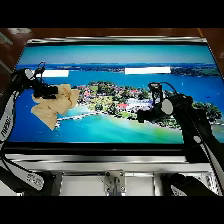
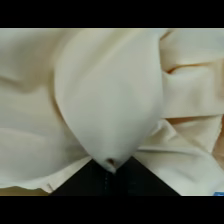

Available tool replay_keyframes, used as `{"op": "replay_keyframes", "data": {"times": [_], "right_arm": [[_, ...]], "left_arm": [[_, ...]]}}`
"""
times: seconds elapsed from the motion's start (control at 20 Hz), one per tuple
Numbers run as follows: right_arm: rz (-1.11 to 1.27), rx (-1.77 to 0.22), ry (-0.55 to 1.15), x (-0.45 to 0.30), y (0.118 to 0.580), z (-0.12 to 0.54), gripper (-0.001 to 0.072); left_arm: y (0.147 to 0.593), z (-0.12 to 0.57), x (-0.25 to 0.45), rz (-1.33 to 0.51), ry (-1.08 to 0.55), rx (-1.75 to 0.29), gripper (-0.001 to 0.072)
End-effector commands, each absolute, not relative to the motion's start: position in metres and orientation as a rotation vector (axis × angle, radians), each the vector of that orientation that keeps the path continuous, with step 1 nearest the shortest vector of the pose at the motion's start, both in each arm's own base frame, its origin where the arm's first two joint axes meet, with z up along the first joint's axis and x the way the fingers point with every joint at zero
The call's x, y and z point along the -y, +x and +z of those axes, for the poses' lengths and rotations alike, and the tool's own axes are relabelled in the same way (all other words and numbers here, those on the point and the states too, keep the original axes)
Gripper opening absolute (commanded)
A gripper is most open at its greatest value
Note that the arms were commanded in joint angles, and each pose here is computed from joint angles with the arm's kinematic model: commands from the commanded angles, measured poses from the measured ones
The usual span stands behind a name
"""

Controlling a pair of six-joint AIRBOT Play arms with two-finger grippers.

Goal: Fold the shirts.

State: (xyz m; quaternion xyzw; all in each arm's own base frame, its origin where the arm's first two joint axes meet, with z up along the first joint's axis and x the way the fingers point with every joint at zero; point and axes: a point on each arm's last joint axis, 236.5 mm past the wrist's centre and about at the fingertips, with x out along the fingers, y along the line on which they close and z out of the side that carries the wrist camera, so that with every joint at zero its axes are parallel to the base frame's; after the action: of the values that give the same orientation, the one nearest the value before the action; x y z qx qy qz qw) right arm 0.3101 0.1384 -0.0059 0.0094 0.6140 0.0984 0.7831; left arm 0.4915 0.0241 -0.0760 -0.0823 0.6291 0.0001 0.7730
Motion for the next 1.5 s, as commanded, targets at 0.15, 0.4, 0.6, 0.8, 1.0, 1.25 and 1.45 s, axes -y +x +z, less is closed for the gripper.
{"op": "replay_keyframes", "data": {"times": [0.15, 0.4, 0.6, 0.8, 1.0, 1.25, 1.45], "right_arm": [[0.193, -1.299, -0.008, -0.132, 0.317, -0.005, 0.0683], [0.188, -1.476, -0.104, -0.113, 0.272, 0.013, 0.0683], [0.107, -1.389, -0.198, -0.077, 0.266, 0.059, 0.0683], [0.066, -1.225, -0.201, -0.057, 0.264, 0.108, 0.0683], [0.092, -1.255, -0.133, -0.066, 0.246, 0.111, 0.0683], [0.230, -1.270, 0.014, -0.113, 0.249, 0.078, 0.0683], [0.216, -1.269, 0.070, -0.119, 0.253, 0.026, 0.0683]], "left_arm": [[0.502, 0.028, 0.015, -0.155, -0.207, -1.186, 0.0037], [0.447, 0.229, 0.114, -0.417, -0.198, -0.782, 0.0037], [0.367, 0.313, 0.177, -0.585, -0.154, -0.617, 0.0037], [0.325, 0.313, 0.237, -0.743, -0.141, -0.649, 0.0037], [0.290, 0.212, 0.306, -0.839, -0.147, -0.900, 0.0037], [0.263, 0.068, 0.342, -0.705, -0.396, -1.123, 0.0037], [0.255, 0.044, 0.357, -0.758, -0.416, -1.163, 0.0712]]}}
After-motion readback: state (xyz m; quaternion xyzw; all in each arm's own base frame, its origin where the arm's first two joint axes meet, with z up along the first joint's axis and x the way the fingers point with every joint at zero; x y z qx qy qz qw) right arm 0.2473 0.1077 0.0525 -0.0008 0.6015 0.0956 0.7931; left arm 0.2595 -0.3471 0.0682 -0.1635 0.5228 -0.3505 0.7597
